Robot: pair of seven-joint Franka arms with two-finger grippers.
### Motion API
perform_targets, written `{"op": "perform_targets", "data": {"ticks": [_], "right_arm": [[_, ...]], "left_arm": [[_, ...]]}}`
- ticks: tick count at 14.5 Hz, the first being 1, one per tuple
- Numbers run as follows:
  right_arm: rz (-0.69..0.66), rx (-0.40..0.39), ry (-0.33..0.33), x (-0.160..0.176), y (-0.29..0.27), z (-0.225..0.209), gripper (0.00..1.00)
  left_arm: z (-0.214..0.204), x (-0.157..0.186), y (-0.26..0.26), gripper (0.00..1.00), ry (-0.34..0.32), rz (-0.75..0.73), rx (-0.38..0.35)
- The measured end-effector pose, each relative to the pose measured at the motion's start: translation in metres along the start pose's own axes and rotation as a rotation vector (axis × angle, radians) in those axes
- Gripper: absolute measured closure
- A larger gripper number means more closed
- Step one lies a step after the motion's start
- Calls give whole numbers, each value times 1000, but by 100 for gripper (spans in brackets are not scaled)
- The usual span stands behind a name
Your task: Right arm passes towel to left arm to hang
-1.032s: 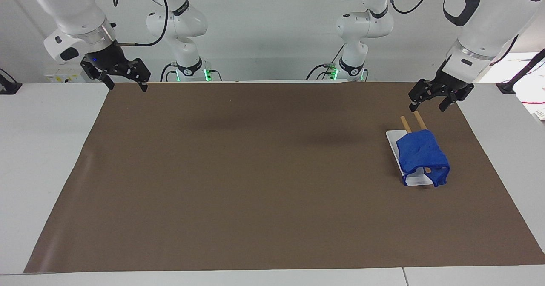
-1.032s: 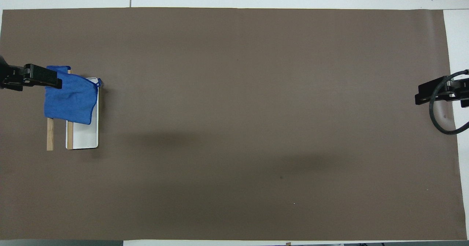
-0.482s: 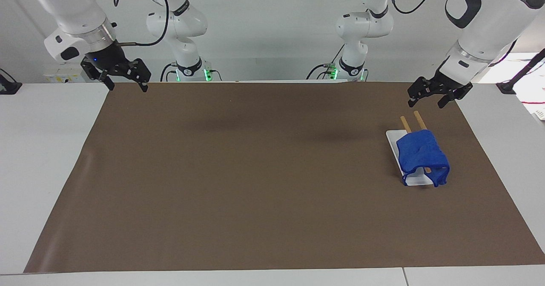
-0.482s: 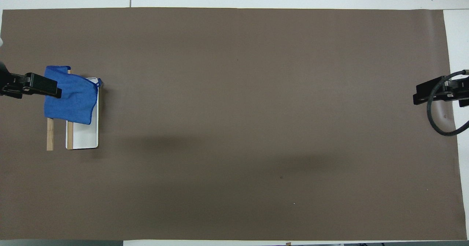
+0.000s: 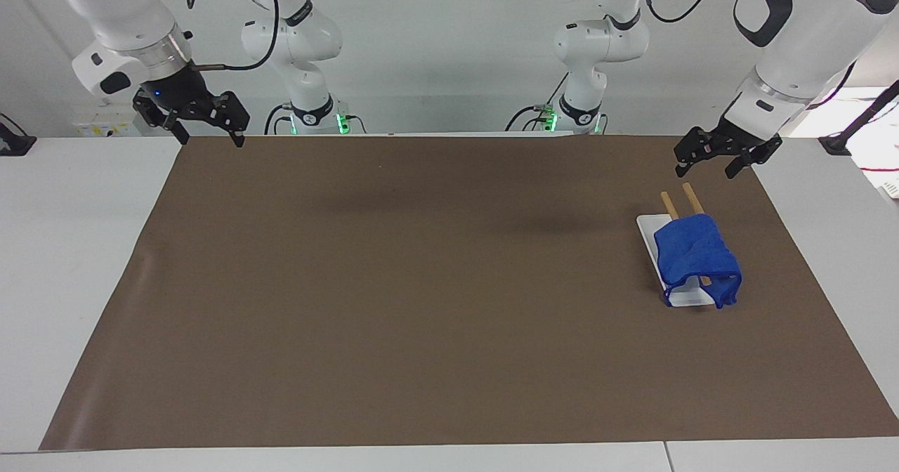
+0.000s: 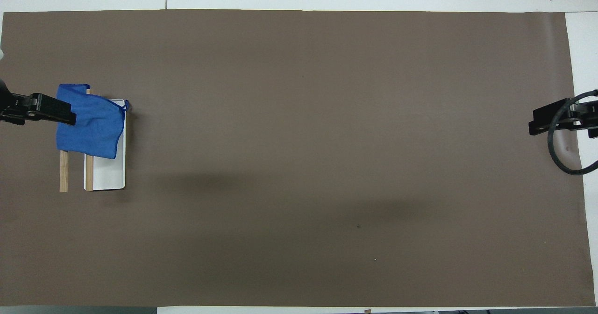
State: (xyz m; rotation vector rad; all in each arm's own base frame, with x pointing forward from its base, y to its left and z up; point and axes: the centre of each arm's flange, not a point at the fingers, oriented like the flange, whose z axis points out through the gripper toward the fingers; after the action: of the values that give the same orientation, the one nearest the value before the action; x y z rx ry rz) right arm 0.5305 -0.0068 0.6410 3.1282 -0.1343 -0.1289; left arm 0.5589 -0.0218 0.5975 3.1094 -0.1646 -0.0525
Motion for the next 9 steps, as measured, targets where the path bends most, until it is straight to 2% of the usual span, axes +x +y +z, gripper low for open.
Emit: {"op": "perform_targets", "data": {"ticks": [9], "right_arm": [[-1,1,0,0,-1,0,0]], "left_arm": [[-2,-1,3,0,4,6,3]]}}
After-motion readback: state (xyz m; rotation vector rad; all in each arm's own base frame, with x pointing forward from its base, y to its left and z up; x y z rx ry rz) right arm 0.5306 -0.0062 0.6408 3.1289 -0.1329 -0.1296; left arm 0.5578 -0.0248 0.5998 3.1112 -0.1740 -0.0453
